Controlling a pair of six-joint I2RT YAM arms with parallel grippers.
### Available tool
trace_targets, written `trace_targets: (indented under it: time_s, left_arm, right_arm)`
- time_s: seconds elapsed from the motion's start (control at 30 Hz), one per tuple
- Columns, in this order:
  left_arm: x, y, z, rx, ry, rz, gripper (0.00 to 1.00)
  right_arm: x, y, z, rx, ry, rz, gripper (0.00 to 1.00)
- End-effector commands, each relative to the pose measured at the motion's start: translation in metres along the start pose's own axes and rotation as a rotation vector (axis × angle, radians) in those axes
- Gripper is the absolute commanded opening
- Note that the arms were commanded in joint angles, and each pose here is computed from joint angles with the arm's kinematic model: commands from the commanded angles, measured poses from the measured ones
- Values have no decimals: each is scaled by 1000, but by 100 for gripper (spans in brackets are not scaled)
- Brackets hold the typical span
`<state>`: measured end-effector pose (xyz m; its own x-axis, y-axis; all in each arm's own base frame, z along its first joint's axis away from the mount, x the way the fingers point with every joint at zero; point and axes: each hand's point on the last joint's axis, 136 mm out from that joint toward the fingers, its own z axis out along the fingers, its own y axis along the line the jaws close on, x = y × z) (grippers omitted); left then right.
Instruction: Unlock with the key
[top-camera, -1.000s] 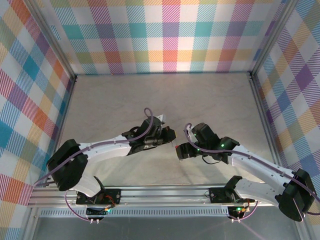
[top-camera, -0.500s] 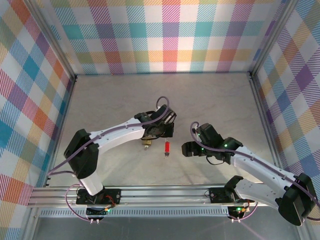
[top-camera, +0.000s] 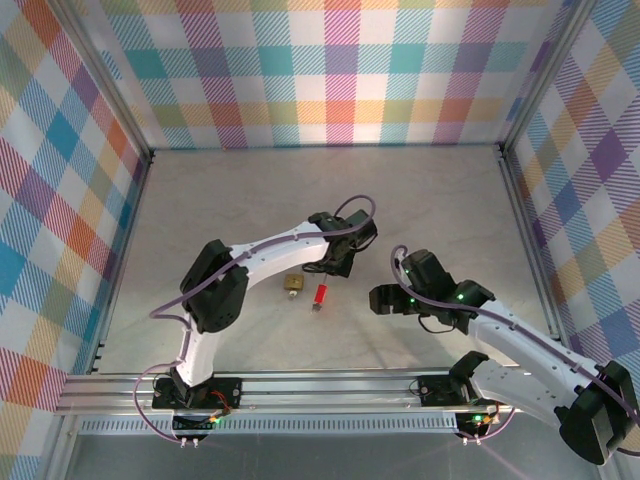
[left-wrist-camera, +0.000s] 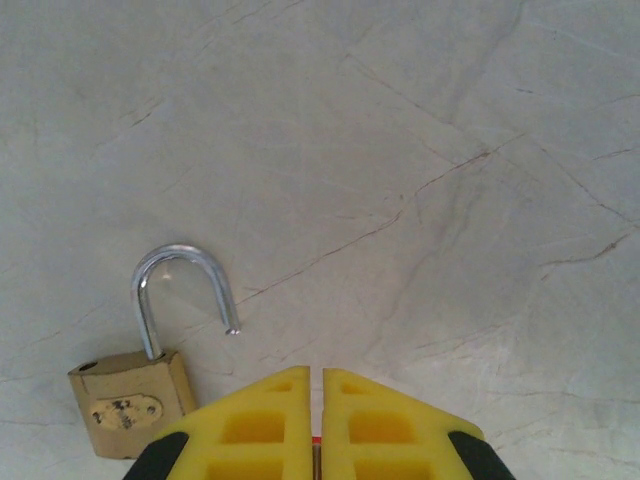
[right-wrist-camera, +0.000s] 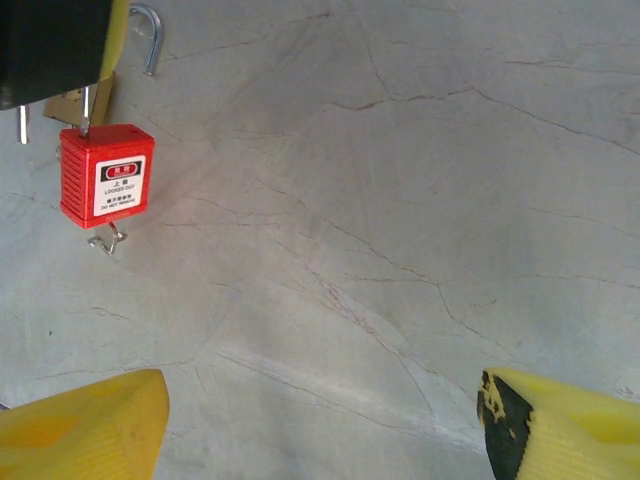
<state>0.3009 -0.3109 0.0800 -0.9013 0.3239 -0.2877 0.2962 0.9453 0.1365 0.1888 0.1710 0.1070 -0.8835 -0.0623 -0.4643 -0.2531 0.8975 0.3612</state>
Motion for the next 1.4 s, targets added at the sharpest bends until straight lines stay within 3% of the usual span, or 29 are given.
trace_targets:
  time_s: [0.0,0.23,0.33,0.47,0.57,0.8,1.07,1.17,1.37]
  left_arm:
    - [5,2,4,-63,37,54,0]
    - [2,-19,11,-48,55,73,0]
    - [0,-28,12,-14,55,60,13]
    - [-1,-40,8,42,45,39,41]
    - [-4,-52,3,105,36,14,49]
    - [-19,-76,-32,323,-45,-99,55]
    - [-42,-31,-85,378,-230,-222,65]
    - [-45,-1,-106,389,-314,-278,70]
    - [-25,54,-121,341,-391,-331,73]
  right_arm:
    - [6,-1,-2,-17,11,20,81]
    - [11,-6,-4,-17,4,33,81]
    - [13,-9,-5,-16,2,37,81]
    - [14,-11,-7,-14,-2,47,82]
    - [15,-12,-8,-16,-7,54,82]
    - [18,-11,-8,-34,-6,82,82]
    - [21,13,2,-181,28,214,81]
    - [21,21,11,-170,68,241,81]
    - [3,52,34,-160,113,250,82]
